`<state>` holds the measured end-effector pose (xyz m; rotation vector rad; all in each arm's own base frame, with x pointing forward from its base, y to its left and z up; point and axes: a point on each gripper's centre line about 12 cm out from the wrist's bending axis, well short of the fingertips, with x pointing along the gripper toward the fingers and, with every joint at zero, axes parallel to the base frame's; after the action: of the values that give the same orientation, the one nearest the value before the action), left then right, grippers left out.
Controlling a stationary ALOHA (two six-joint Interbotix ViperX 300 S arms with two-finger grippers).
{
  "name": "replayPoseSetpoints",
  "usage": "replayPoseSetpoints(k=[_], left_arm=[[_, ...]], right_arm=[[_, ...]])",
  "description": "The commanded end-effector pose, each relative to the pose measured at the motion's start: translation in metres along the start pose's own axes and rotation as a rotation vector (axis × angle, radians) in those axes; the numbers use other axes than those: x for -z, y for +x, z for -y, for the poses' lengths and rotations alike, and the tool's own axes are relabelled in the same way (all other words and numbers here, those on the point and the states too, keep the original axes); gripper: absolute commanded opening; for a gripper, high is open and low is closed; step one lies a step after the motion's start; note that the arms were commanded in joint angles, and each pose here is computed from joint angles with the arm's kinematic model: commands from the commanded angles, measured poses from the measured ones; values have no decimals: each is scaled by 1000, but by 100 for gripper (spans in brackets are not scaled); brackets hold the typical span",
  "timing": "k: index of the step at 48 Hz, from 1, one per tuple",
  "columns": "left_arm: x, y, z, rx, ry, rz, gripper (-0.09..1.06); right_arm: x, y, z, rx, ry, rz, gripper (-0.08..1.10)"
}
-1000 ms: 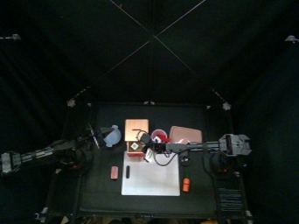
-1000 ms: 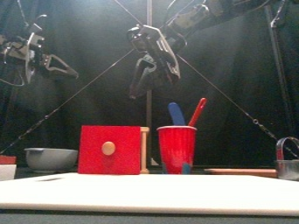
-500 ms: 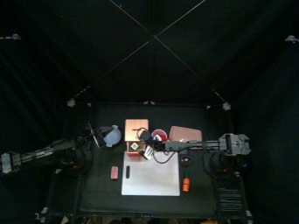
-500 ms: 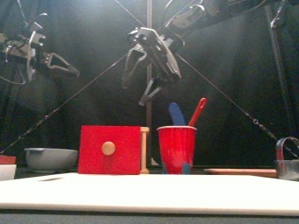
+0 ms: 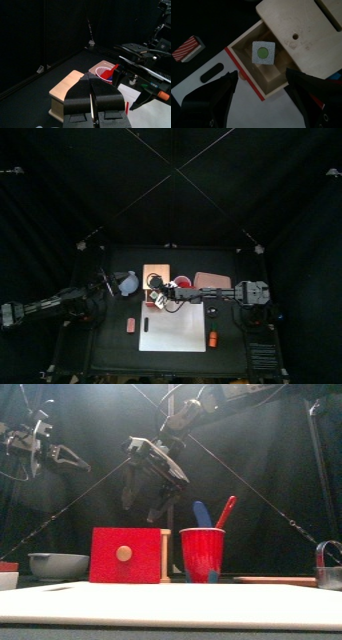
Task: Place sushi on board then cut the sushi with the knife then place the pieces on the plate
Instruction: Grasp knife edge with left hand
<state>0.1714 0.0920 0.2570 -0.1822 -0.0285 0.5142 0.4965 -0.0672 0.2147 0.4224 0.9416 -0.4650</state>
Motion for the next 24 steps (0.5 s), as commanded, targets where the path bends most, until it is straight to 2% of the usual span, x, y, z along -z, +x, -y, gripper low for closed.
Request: replayPoseSetpoints(k=[1,15,24], left_arm=[[-9,2,0,-3,-4,28,6],[-8,2,-1,-10,-24,25,6],[-5,2,-1,-12,-27,18,6]], right_arm=[[-17,-13,-4,-21,6,53,106],[-27,0,-4,-14,43,59,106],[-29,5,2,23,86,73,106]])
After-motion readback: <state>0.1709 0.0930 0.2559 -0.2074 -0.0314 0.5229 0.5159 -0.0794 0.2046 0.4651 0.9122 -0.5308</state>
